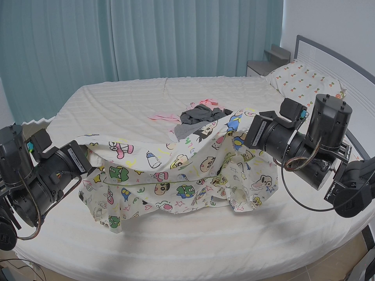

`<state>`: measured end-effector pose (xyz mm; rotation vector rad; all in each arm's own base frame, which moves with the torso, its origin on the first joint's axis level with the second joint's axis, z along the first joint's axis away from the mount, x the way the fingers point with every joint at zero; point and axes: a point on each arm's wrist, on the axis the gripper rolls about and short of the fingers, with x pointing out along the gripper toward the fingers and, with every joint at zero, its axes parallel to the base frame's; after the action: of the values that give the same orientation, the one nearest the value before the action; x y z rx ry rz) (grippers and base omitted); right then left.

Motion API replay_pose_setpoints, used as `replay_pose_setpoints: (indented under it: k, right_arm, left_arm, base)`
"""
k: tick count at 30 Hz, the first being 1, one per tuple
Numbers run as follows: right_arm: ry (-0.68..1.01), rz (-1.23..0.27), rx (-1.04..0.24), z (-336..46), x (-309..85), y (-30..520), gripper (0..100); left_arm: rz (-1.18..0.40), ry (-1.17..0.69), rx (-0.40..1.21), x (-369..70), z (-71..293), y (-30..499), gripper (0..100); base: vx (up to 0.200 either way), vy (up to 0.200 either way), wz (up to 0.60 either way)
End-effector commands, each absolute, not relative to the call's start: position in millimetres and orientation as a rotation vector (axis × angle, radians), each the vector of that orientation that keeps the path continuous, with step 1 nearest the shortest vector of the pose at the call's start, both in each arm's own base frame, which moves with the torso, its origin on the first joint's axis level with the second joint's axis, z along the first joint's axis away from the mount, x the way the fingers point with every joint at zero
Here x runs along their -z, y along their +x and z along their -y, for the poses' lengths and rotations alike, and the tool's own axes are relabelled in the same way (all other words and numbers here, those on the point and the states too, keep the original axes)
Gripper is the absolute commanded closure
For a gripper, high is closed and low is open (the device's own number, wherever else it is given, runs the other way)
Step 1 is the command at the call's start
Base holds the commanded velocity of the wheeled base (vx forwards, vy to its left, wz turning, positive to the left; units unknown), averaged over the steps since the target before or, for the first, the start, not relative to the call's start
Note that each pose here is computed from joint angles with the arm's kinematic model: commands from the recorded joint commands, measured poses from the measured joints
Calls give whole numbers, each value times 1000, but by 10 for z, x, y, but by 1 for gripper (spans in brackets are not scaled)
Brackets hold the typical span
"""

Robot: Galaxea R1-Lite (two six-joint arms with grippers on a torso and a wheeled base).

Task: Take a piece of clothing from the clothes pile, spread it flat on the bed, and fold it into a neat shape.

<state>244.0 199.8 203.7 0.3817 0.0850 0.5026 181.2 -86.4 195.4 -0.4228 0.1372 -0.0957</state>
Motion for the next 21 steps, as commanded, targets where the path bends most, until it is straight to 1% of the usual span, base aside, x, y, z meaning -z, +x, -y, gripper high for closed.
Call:
replay_pose_setpoints:
  k: [1,21]
  right_arm:
    - [379,-91,-512,-2041,-2020,2440,100]
    - [385,-81,-530,-2067,-2058,2402,100]
  left_arm:
    - [-135,-424,91,-1955,855,1814,100]
    - [-135,-424,90,-1949,847,1793,100]
  base:
    - [0,200,0]
    - [0,200,0]
